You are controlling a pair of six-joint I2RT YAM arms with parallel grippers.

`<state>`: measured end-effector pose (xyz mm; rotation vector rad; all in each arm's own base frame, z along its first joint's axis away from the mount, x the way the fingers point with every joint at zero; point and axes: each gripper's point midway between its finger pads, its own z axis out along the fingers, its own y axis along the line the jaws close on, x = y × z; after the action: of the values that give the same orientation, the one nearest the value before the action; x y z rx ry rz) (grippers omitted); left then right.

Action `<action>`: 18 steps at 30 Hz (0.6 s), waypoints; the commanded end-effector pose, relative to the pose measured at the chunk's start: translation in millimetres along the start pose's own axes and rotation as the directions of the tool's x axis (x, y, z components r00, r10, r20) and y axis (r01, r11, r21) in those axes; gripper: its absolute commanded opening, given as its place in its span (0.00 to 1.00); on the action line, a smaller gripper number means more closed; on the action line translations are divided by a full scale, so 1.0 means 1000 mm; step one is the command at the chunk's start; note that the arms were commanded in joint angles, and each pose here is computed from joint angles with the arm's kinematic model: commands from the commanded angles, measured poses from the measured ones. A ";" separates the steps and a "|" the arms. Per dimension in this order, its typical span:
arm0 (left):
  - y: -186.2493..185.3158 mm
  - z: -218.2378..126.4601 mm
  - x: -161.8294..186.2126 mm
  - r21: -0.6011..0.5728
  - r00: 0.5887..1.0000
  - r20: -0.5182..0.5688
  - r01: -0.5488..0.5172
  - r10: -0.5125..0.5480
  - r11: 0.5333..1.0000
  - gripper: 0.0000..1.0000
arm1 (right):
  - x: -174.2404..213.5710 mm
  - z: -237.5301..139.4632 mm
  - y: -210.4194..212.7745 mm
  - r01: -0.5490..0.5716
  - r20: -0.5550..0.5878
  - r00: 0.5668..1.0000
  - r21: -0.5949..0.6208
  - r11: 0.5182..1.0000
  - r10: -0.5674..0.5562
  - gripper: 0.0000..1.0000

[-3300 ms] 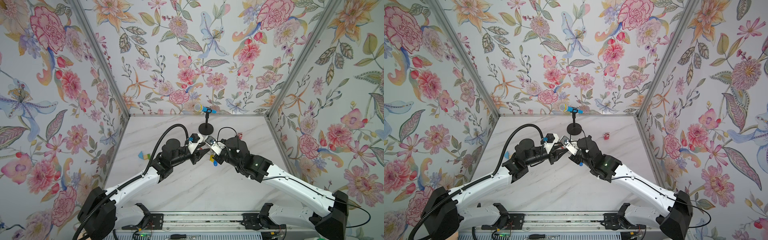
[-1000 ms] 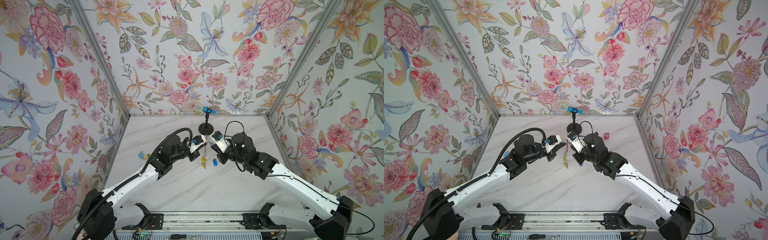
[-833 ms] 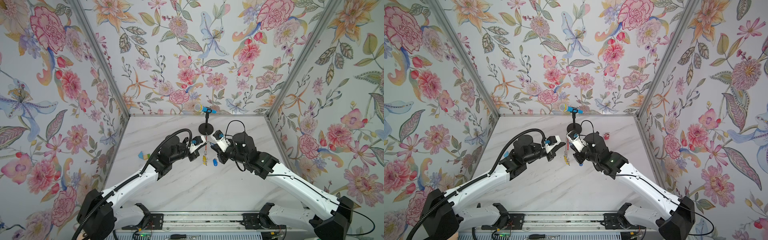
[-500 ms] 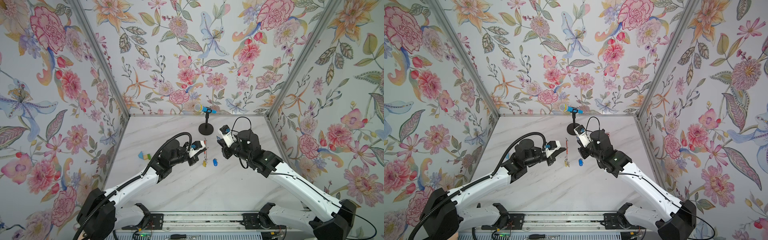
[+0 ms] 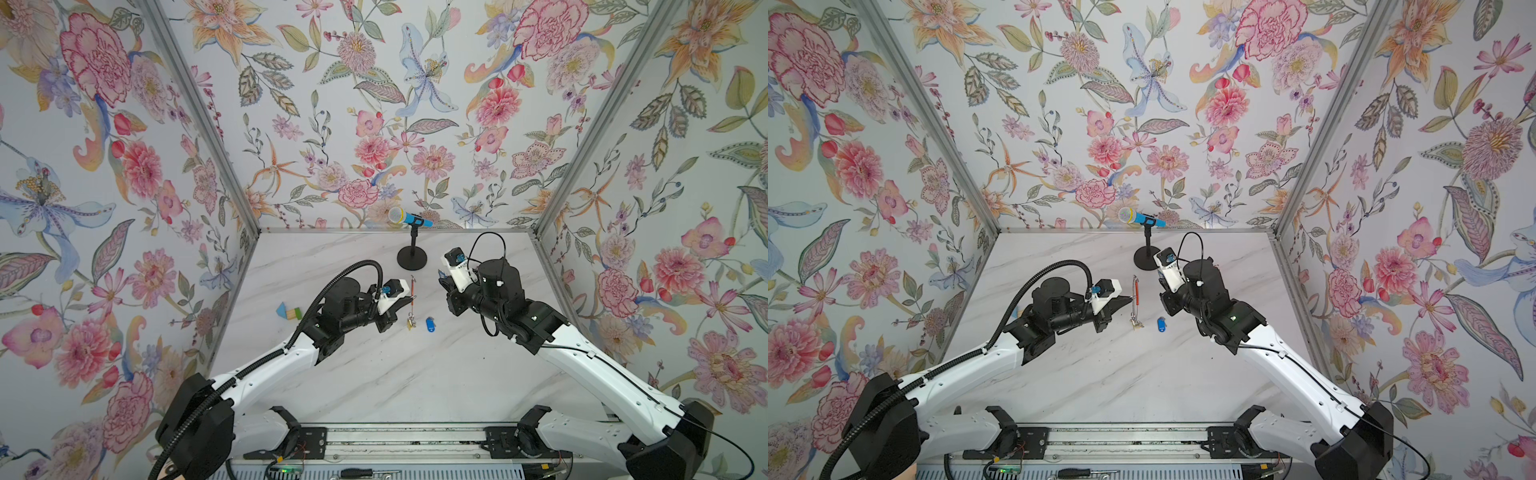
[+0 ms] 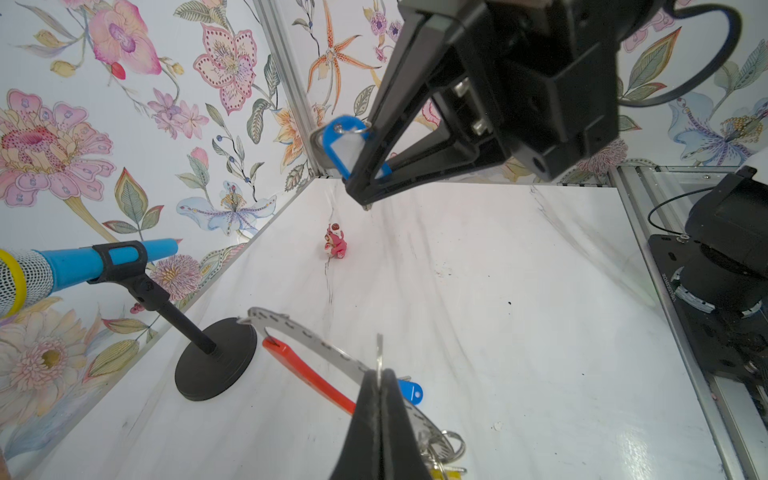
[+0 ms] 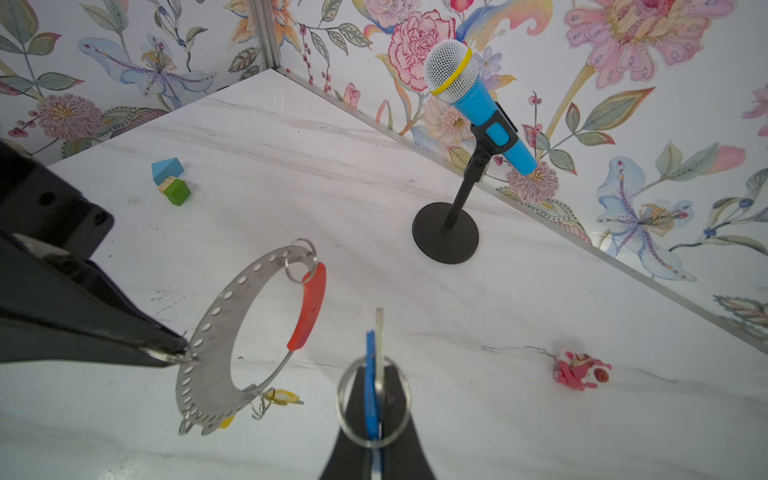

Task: Remove the keys from the keyring
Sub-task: 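Lower the blue key onto the table and open the right gripper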

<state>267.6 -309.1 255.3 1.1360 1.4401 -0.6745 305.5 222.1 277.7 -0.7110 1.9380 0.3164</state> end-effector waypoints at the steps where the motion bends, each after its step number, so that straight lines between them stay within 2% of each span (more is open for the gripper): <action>1: 0.013 -0.016 -0.017 -0.058 1.000 0.018 -0.004 0.005 0.998 0.00 | 0.045 0.017 -0.007 -0.086 -0.133 0.987 0.014 0.996 0.087 0.00; 10: 0.027 -0.036 -0.010 -0.097 1.000 -0.026 0.010 -0.013 0.995 0.00 | 0.139 0.066 0.004 -0.253 -0.343 0.908 0.011 0.967 0.241 0.00; 18: 0.030 -0.041 -0.006 -0.111 0.999 -0.023 0.029 -0.032 0.993 0.00 | 0.196 0.098 0.008 -0.306 -0.474 0.831 0.046 0.951 0.291 0.00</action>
<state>277.3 -268.1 261.9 1.0666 1.5283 -0.5980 303.2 207.9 65.2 -0.5801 2.5224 0.3576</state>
